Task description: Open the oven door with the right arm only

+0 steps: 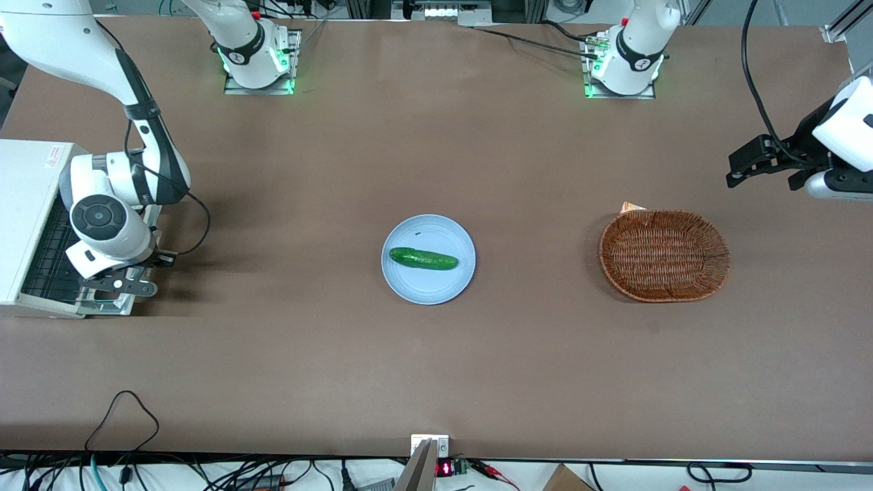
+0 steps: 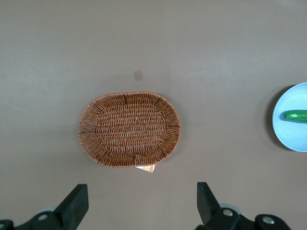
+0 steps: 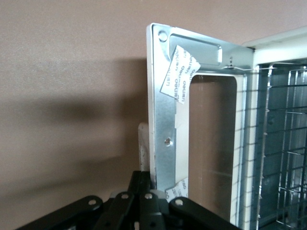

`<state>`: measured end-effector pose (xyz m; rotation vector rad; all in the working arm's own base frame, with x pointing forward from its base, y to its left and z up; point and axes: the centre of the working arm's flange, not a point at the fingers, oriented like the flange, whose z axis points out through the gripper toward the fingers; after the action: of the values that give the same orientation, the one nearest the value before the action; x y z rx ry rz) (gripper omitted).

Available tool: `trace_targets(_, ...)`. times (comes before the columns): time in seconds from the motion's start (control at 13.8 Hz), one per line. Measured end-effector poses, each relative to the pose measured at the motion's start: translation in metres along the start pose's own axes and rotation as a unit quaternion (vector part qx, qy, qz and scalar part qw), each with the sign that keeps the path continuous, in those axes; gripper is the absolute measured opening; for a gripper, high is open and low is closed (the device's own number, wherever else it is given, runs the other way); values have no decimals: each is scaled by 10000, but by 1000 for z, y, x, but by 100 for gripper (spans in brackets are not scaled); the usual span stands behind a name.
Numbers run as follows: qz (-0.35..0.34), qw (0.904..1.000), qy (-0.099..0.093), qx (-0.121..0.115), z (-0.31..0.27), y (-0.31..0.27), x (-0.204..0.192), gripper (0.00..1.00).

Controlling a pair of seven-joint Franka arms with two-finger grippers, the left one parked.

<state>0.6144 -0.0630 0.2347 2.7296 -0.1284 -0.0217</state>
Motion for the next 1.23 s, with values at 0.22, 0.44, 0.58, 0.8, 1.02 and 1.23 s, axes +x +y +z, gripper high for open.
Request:
trace_targets(0.22,-38,10000,-16,27,9,-6,0,1)
trace_targets(0.44,-26,9999,-88,93,22,-12,-1,1)
trace_targets(0.58,-19,9999,-108,131,31,-15,0,1)
trace_targets(0.8,-31,9998,-152,140,38,-18,-1,1)
trace_targets(1.02,-37,9998,-162,147,41,-19,-2,1)
trace_targets(1.23,-52,9997,-202,147,47,-21,-3,1)
